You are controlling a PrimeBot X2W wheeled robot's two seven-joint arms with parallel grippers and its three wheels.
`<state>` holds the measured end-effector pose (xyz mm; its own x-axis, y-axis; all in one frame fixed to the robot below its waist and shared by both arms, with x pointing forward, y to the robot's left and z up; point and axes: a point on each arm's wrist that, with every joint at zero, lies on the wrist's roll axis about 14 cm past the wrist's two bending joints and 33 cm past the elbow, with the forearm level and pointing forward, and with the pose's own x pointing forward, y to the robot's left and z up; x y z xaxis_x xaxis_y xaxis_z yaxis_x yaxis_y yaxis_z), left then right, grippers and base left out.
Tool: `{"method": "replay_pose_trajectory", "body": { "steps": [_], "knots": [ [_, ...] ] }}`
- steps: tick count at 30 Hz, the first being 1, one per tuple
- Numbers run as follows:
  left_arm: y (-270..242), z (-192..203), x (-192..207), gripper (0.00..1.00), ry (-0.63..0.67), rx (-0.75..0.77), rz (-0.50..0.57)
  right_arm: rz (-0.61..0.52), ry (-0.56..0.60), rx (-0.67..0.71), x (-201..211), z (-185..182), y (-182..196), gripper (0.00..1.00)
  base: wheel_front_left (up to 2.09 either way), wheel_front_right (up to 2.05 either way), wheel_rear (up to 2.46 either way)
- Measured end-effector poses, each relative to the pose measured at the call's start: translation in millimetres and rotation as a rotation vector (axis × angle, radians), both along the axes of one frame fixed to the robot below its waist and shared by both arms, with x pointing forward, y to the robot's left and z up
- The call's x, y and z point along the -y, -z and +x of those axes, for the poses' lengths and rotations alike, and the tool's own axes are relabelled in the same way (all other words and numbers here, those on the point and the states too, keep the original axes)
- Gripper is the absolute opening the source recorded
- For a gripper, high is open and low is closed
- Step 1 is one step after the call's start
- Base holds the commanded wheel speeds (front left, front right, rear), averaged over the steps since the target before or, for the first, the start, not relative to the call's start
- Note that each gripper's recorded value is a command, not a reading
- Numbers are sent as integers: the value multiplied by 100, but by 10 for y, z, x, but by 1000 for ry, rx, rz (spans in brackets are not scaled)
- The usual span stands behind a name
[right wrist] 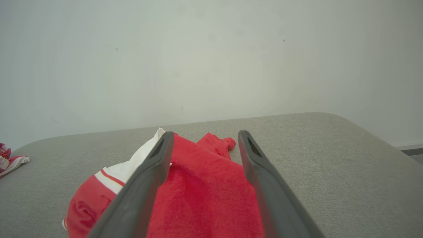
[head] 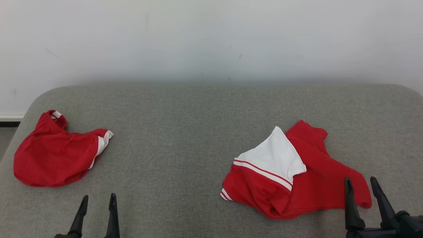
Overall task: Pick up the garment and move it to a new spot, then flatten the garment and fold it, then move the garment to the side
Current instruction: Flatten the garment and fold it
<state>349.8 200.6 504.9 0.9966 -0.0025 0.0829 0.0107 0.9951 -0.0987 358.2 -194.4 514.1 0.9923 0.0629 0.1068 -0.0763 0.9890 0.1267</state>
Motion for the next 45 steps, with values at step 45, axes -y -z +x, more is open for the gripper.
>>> {"method": "replay_pose_trajectory", "body": {
  "steps": [45],
  "knots": [
    [22,1438,2769,100,1077,-355,285,86,309,-140,763,-183,436,100,0,0,0]
  ]
}}
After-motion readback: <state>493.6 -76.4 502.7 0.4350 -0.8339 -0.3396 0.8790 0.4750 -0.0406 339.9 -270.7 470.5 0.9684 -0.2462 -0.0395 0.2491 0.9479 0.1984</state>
